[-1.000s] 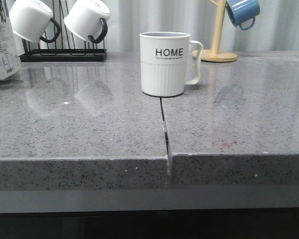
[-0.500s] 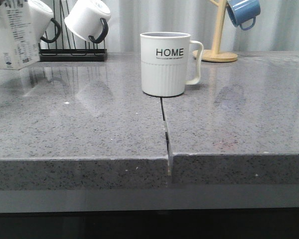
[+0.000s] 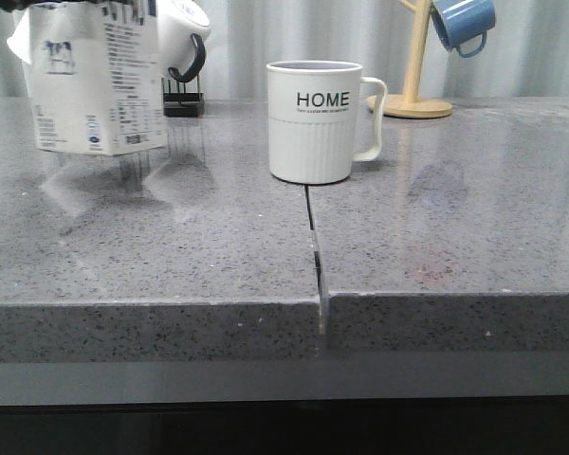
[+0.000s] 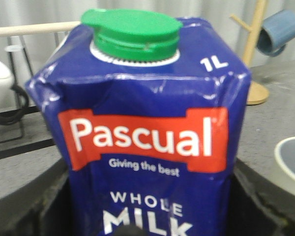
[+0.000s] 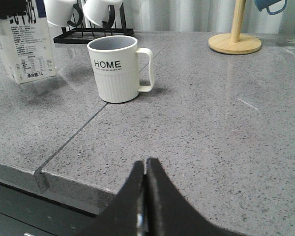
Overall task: Place milk next to cup
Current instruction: 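Lift the carton and carry it toward the mug, then lower the carton beside the mug and open the left gripper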
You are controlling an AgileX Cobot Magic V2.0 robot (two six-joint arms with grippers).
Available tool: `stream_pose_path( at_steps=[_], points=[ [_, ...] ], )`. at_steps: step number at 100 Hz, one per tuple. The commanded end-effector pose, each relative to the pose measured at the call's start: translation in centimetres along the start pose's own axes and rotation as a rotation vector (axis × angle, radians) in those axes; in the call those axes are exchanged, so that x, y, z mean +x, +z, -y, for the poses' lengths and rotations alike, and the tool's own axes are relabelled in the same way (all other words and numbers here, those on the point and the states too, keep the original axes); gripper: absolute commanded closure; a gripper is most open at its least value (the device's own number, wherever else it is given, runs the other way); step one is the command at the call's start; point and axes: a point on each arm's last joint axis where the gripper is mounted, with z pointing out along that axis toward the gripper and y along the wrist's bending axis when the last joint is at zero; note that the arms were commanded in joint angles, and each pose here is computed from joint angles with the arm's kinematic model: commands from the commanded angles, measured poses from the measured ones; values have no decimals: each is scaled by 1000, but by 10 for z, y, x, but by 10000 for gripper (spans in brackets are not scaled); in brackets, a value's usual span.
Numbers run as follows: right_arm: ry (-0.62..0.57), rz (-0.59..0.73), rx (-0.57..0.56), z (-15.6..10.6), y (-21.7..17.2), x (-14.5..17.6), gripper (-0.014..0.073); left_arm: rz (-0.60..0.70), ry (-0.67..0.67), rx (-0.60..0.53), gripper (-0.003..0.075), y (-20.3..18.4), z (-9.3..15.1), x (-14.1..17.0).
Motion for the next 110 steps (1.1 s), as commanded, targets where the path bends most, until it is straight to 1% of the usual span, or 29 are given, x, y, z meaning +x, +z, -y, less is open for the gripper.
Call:
stream_pose_path(
  at_steps=[1,8,34,54,77,101,105,110],
  points=[
    [-10,106,-12,-2,-3,-16,663,178,-15,26,645,-2,11,-31],
    [-10,106,-12,-2,-3,-16,663,186,10,23,645,3,15,-31],
    [-10,106,-12,-2,-3,-16,663,208,3,57,646,29,30,-32],
    [-10,106,-12,-2,-3,-16,663,238,7,55,646,47,31,-29],
    [-10,106,-12,-2,-3,-16,663,218,6,83,646,64,43,-20],
    [-10,106,-12,-2,-3,-16,663,180,-2,86,645,70,46,-11],
    [-10,106,-12,-2,-3,-16,663,177,-2,85,630,70,46,-10],
    [-10,106,-12,-2,-3,-16,663,175,-2,85,576,71,46,-9]
  ],
)
